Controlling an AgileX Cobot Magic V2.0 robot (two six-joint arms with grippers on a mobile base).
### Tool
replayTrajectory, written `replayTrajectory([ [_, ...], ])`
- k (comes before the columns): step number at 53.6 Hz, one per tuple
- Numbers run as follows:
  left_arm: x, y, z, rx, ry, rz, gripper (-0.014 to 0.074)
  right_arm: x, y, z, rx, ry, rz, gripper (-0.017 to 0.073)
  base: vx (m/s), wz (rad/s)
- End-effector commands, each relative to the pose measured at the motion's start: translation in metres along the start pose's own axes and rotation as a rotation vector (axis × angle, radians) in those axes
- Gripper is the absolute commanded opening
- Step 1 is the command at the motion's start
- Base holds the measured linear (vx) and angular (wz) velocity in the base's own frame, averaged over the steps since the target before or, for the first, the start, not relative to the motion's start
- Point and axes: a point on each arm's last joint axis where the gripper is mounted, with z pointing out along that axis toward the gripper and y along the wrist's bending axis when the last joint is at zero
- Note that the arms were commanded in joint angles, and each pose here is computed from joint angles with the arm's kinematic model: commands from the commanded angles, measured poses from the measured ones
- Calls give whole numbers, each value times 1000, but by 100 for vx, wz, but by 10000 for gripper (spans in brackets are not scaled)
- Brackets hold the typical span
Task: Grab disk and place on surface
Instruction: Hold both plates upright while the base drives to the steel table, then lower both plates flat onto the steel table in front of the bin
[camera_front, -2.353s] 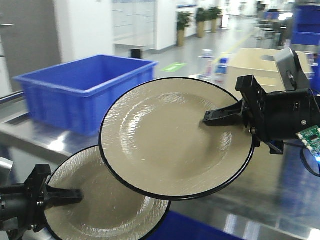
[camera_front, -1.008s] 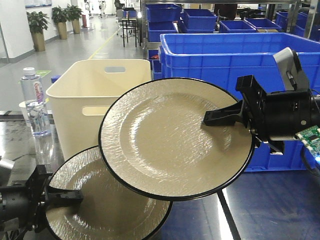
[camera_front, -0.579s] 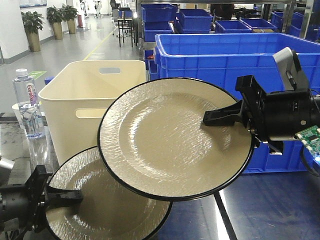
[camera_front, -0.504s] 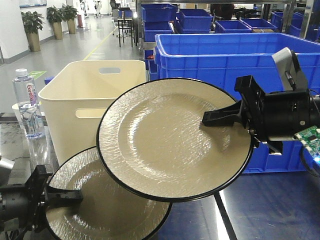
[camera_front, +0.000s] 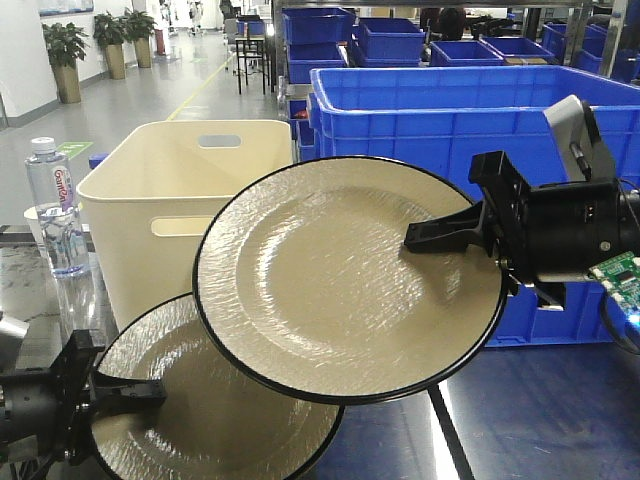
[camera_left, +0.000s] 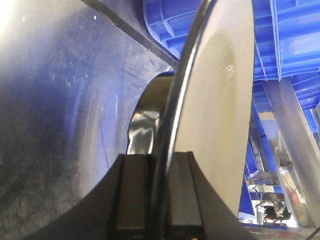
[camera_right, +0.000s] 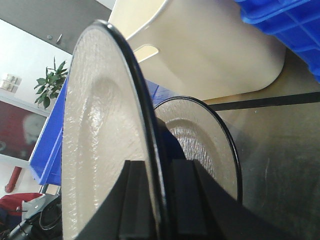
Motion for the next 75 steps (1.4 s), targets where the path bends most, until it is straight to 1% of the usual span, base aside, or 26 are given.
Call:
replayTrajectory([
  [1,-4,-25,-8,129,-41,-27,0,-10,28,-16,-110,-109,22,-8,0,0],
  [3,-4,-24,-7,106,-48,-17,0,-11,27,-16,-108,-116,23,-8,0,0],
  [5,-3,-21,-5,71,-50,3,0,-11,27,-16,-105,-125,23,-8,0,0],
  [8,-1,-17,-3,10,-35,49,0,-12,27,-16,-104,-130,24,-8,0,0],
  [11,2,-13,0,-29,-13,74,0,-13,27,-16,-100,-141,25,-8,0,0],
  [15,7,-12,3,-49,16,75,0,-14,26,-16,-96,-155,25,-8,0,0],
  [25,15,-12,14,-52,58,79,1,-14,26,-16,-94,-160,25,-8,0,0],
  [34,17,-5,24,-87,89,80,15,-14,26,-16,-93,-159,23,-6,0,0],
  [38,18,-1,26,-108,96,69,34,-14,26,-16,-94,-158,23,-4,0,0],
  [41,18,1,27,-118,103,72,55,-14,26,-16,-94,-157,23,-3,0,0],
  [46,17,2,26,-138,105,94,111,-14,26,-16,-93,-157,23,-1,0,0],
  [51,16,5,26,-166,98,120,200,-14,26,-16,-91,-156,21,0,0,0],
  [56,16,7,25,-197,104,157,323,-14,25,-16,-79,-153,11,1,0,0],
  [62,17,10,24,-229,128,220,464,-13,22,-16,-53,-146,-9,2,0,0],
  [67,14,9,21,-248,136,256,553,-12,21,-16,-32,-139,-26,2,0,0],
  [70,11,7,19,-237,136,255,582,-12,20,-15,-24,-133,-33,2,0,0],
  [75,4,-2,8,-215,112,271,603,-11,19,-15,-17,-120,-41,2,0,0],
])
